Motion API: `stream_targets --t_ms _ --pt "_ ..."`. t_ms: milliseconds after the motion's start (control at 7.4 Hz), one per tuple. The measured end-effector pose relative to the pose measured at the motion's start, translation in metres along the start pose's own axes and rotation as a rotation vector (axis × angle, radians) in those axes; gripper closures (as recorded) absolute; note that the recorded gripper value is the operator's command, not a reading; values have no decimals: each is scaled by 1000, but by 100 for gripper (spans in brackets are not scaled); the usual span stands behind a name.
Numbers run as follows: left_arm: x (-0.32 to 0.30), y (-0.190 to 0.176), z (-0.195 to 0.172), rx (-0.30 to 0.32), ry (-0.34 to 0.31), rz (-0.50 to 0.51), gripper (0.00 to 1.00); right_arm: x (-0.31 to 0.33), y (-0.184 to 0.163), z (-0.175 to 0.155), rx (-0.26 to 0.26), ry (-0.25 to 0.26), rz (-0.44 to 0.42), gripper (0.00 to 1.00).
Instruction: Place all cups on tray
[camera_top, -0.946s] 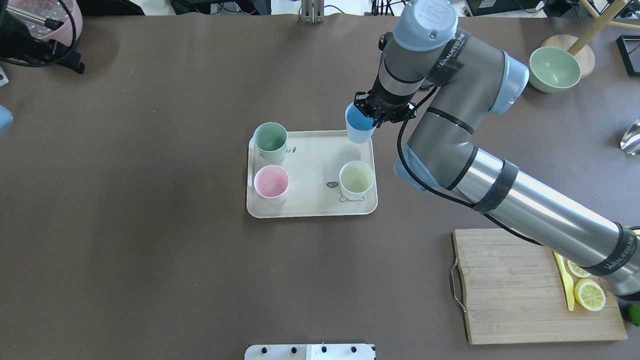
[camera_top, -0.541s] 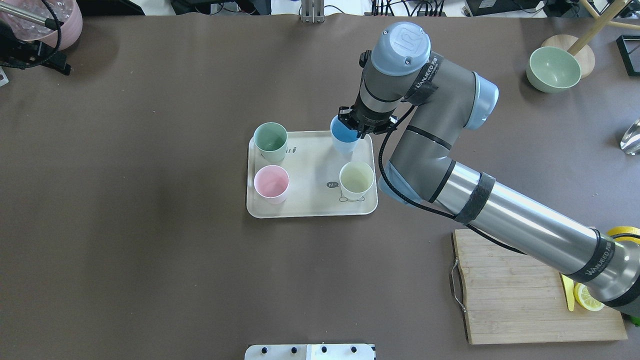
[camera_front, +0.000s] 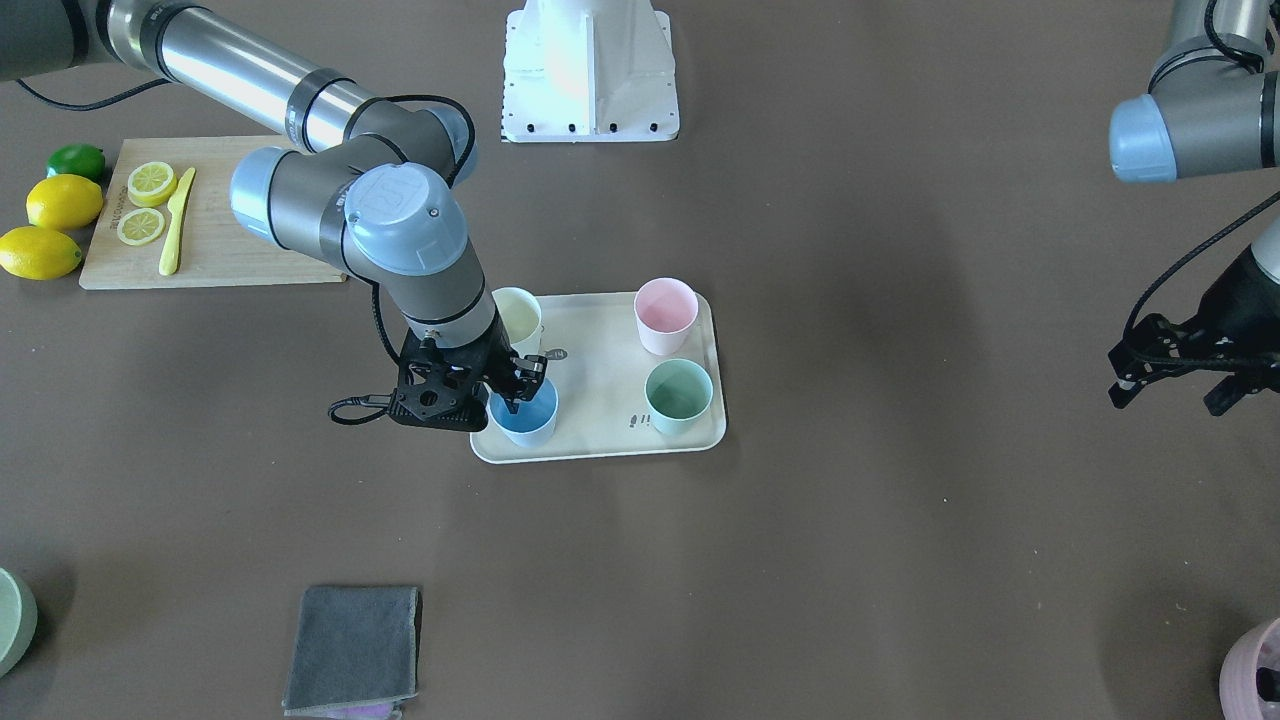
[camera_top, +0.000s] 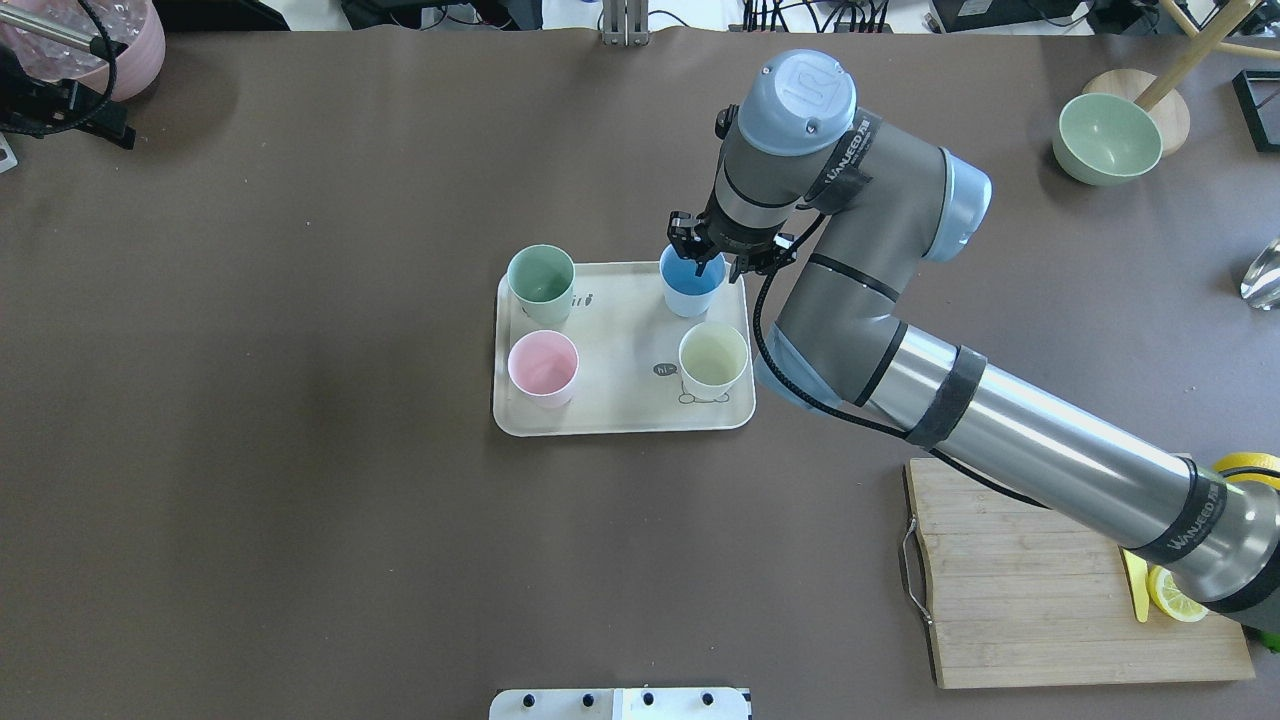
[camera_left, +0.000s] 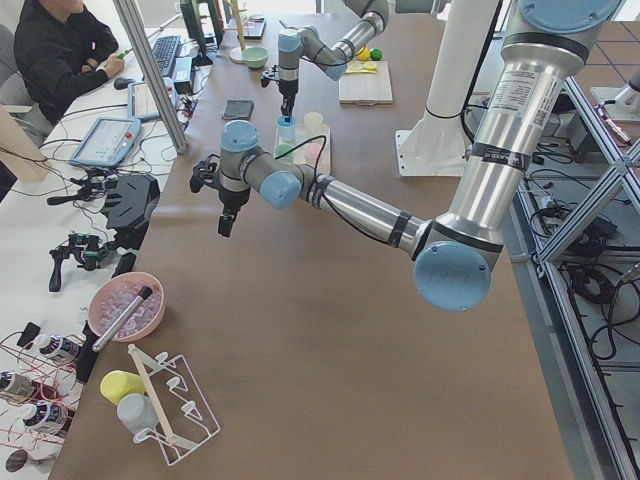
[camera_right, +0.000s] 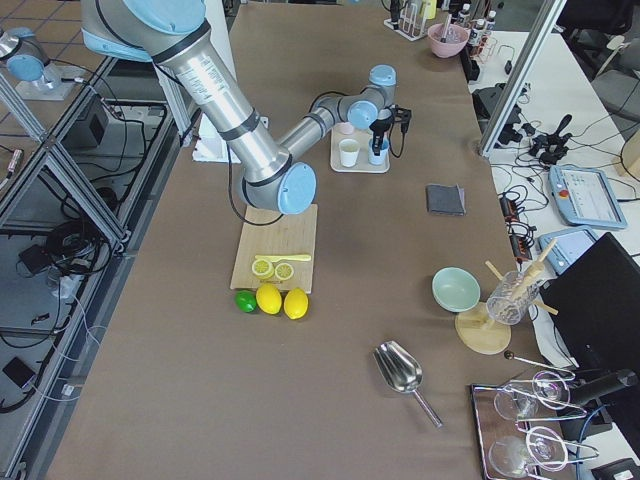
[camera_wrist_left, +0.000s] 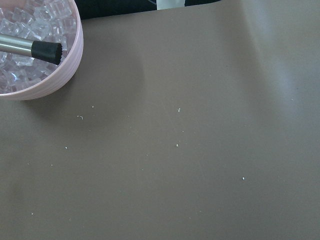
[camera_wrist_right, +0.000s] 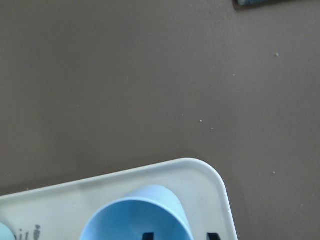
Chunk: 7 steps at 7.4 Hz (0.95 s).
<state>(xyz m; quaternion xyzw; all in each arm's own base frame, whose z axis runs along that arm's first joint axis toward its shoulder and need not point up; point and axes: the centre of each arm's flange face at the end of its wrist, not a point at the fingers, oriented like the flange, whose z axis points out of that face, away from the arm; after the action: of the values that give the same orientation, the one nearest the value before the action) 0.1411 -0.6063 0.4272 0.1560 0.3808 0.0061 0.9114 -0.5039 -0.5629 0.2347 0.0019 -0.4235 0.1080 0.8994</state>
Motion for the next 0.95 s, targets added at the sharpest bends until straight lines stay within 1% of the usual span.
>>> stream_targets --t_ms 135,270,405,541,676,811,946 --pt "-1 0 -1 2 0 1 2 5 -17 -32 -23 -37 26 0" --pt "-6 2 -4 1 -3 10 2 19 -33 -72 -52 -67 57 0" --pt "-19 7 -7 -6 -14 35 2 46 -43 -105 -58 -69 74 0" --pt "-38 14 -12 -16 -24 63 2 89 -54 -127 -47 -51 58 0" --pt "-60 20 -17 -30 -18 69 2 145 -67 -139 -33 -15 10 0" --pt "-82 27 -25 -43 2 46 2 212 -83 -147 -31 28 -50 0" --pt "-106 39 -33 -55 23 9 2 285 -97 -155 -44 58 -107 0"
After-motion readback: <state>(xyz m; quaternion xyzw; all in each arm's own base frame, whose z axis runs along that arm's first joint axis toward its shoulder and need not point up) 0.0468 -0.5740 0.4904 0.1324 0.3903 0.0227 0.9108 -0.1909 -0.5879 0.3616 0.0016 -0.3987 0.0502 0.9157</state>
